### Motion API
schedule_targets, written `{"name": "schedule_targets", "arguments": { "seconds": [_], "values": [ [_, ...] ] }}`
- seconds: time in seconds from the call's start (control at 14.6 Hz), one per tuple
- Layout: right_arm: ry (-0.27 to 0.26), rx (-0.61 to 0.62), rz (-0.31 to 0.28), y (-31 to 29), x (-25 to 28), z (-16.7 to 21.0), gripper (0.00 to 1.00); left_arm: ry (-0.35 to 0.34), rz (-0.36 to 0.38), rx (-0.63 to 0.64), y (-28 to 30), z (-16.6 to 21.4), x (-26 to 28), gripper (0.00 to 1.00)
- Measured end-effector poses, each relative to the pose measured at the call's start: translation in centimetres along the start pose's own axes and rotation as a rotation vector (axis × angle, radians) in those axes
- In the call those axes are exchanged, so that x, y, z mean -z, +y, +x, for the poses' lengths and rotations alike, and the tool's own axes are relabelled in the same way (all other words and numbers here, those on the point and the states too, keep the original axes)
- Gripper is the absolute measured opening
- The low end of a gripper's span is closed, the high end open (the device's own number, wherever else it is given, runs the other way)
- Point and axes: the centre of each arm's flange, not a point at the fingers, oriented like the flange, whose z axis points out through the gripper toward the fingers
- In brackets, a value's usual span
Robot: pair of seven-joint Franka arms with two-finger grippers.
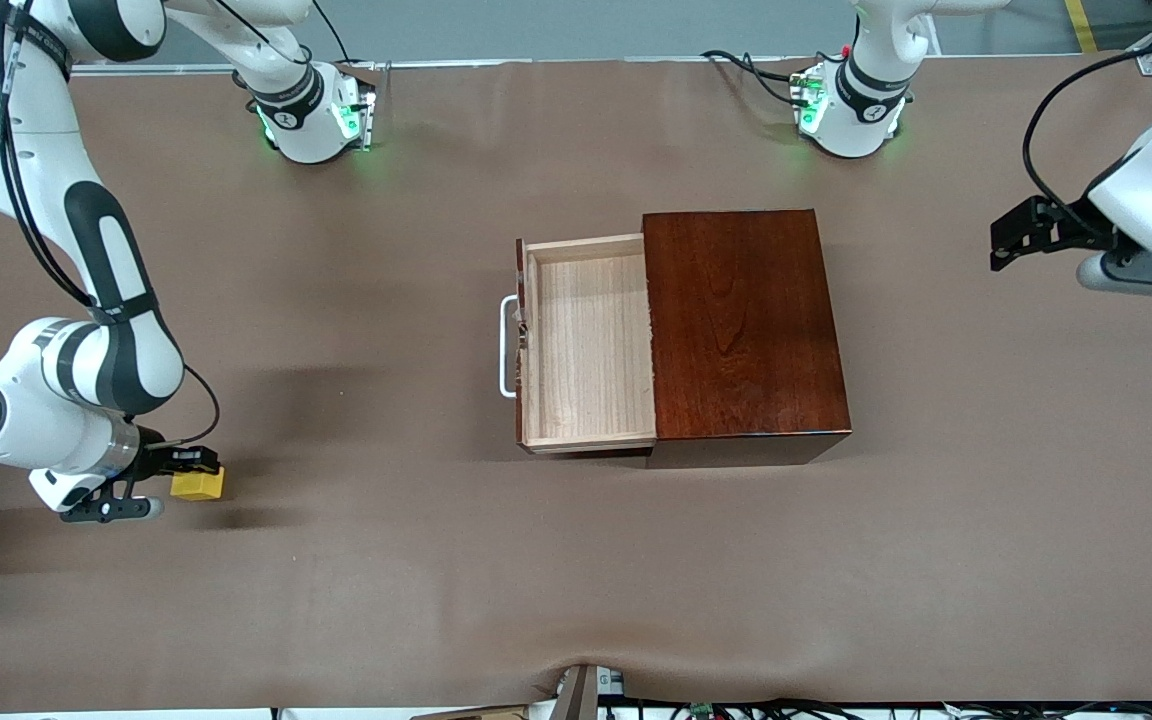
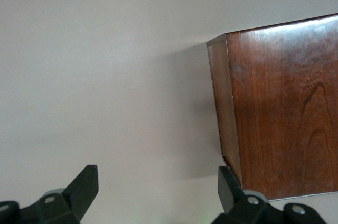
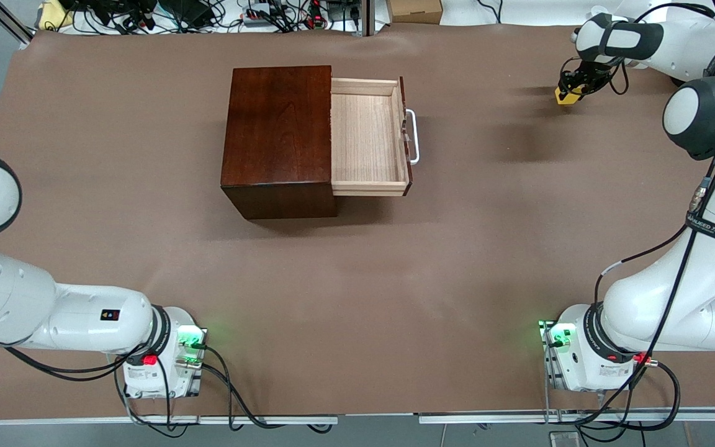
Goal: Open drawer, take yellow block, close drawer
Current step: 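Carry the yellow cube away from the box with the right gripper, then open the right gripper to drop the cube while the left gripper reaches the drawer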
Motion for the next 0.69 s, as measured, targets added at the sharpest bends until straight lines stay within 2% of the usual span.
{"name": "schedule_targets", "arguments": {
  "seconds": [0.34, 0.69],
  "values": [
    [-0.024, -0.097, -0.004, 0.8, -0.9, -0.3, 0.56, -0.041, -0.020, 0.032, 0.9, 2.6, -2.8, 1.00],
    [-0.113, -0.110, -0.008, 1.6, -1.5, -1.5, 0.56, -0.078, -0.016, 0.170, 9.4, 3.4, -4.8, 1.00]
  ]
}}
